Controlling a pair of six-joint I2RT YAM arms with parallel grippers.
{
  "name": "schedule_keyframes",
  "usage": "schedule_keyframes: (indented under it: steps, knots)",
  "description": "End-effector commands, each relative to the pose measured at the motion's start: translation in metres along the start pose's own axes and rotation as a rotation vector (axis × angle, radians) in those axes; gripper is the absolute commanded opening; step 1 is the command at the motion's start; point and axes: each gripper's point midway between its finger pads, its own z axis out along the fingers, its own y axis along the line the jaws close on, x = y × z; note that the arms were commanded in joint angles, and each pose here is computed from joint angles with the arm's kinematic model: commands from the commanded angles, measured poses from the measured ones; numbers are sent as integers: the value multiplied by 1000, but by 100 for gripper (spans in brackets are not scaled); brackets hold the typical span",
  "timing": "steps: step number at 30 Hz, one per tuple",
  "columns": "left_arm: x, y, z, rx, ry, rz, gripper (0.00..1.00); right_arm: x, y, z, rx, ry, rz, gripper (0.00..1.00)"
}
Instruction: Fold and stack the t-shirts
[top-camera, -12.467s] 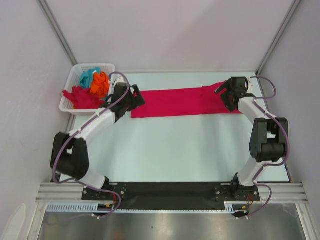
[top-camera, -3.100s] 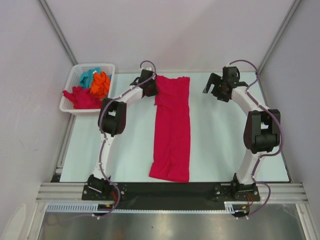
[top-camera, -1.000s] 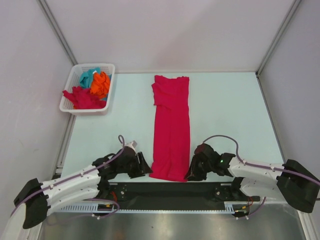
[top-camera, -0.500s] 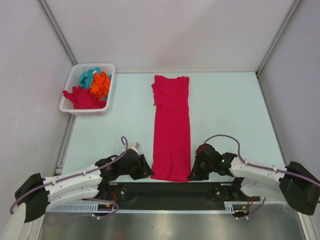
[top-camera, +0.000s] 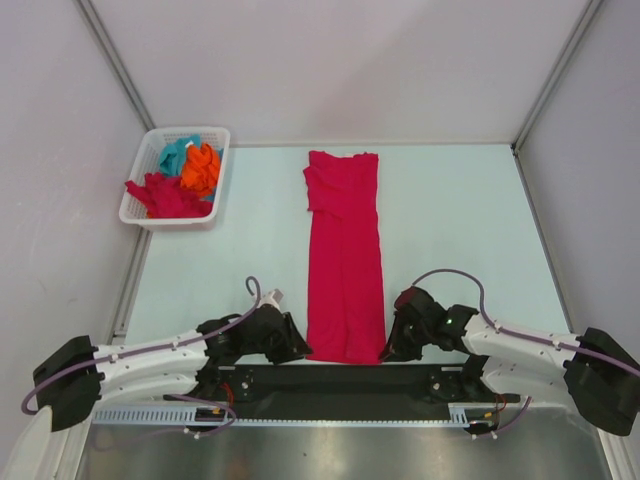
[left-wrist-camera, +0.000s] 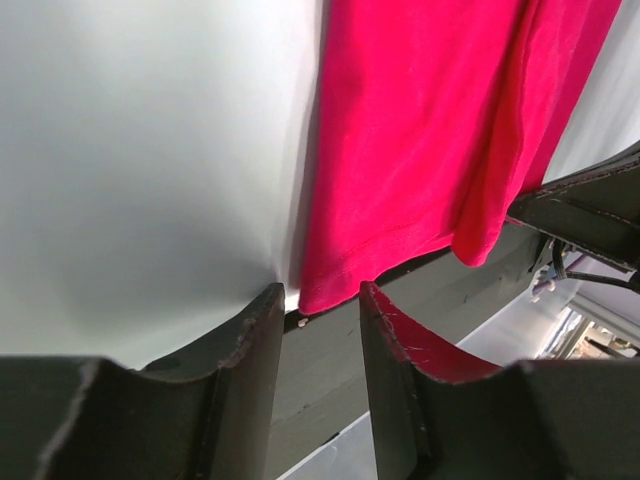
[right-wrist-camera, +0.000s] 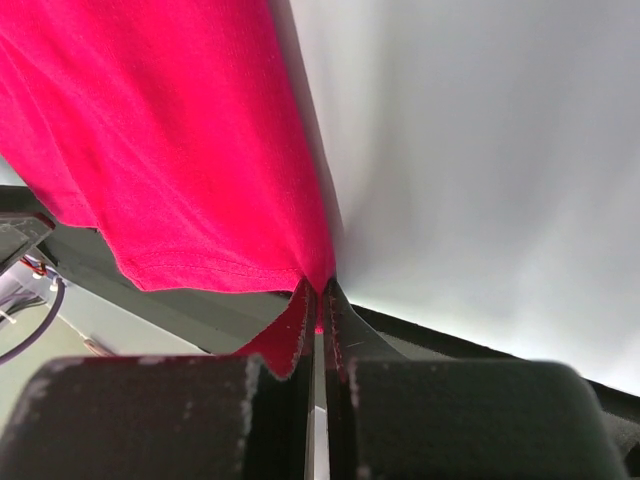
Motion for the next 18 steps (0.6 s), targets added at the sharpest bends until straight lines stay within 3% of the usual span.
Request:
schedule_keyframes:
  steps: [1, 5, 8, 9, 11, 18]
  knots:
    - [2, -1, 3, -13, 4, -24, 36, 3, -37, 4, 142, -3, -11, 0]
    - [4, -1, 4, -8, 7, -31, 31, 3, -37, 3, 133, -8, -5, 0]
    - [6, -2, 7, -4, 22, -19, 19, 2, -36, 3, 128, -17, -4, 0]
    - [7, -2, 9, -4, 29, -16, 10, 2, -37, 4, 130, -17, -1, 0]
    - [9, -4, 10, -1, 44, 2, 0, 2, -36, 5, 115, -19, 8, 0]
    - [2, -5, 0, -14, 6, 11, 0, 0, -29, 4, 72, -41, 15, 0]
